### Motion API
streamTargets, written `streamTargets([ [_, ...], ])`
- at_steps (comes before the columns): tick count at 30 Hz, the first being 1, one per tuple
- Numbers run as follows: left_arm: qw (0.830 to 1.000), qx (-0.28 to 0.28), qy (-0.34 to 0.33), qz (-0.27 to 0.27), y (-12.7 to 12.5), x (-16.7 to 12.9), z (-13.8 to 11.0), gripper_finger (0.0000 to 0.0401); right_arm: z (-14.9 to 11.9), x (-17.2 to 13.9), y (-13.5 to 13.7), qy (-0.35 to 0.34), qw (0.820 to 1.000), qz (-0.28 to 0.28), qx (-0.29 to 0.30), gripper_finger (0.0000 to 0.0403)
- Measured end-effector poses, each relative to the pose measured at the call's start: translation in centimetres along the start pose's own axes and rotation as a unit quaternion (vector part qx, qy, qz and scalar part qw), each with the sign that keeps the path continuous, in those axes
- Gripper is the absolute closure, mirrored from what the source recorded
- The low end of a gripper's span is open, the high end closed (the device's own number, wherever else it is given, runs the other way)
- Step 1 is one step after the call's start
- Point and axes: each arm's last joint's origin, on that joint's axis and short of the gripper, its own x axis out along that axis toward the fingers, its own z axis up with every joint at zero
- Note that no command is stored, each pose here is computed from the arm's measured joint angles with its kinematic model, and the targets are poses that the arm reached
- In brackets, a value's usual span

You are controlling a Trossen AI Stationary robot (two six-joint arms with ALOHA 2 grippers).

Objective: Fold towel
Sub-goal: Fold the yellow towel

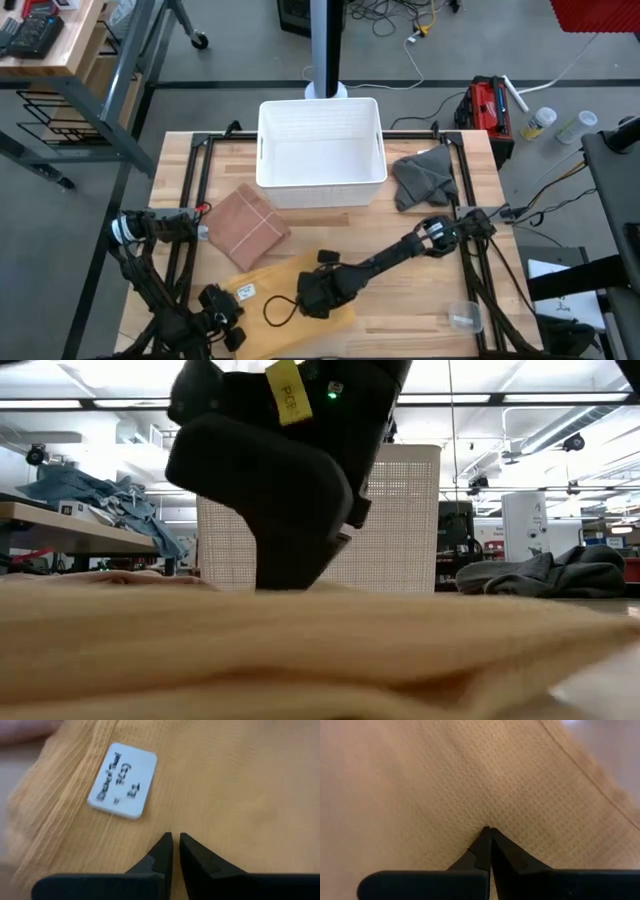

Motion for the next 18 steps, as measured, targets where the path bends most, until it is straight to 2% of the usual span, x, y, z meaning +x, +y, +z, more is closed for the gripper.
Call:
streamTargets([
  [5,0.999,-0.007,-0.035,-0.018,-0.5,-0.5,0.6,0.0376,-0.1,-0.7,-0.3,-0.007,1.0,-0.019,-0.004,0.0403],
  [10,0.998,-0.008,-0.06,-0.034,-1.6,-1.4,1.6,0.0376,0.4,-3.5,-0.5,-0.032,0.999,-0.036,-0.012,0.0403],
  [13,0.99,0.02,-0.124,-0.057,-2.5,-2.3,2.8,0.0376,0.5,-5.3,-0.4,-0.056,0.997,-0.042,-0.02,0.0403],
  [16,0.972,0.054,-0.217,-0.072,-3.7,-2.9,4.6,0.0376,0.4,-7.3,-0.3,-0.095,0.993,-0.061,-0.037,0.0403],
  [18,0.968,0.078,-0.231,-0.06,-4.4,-2.8,5.6,0.0376,0.1,-9.1,-0.7,-0.113,0.99,-0.073,-0.044,0.0403],
])
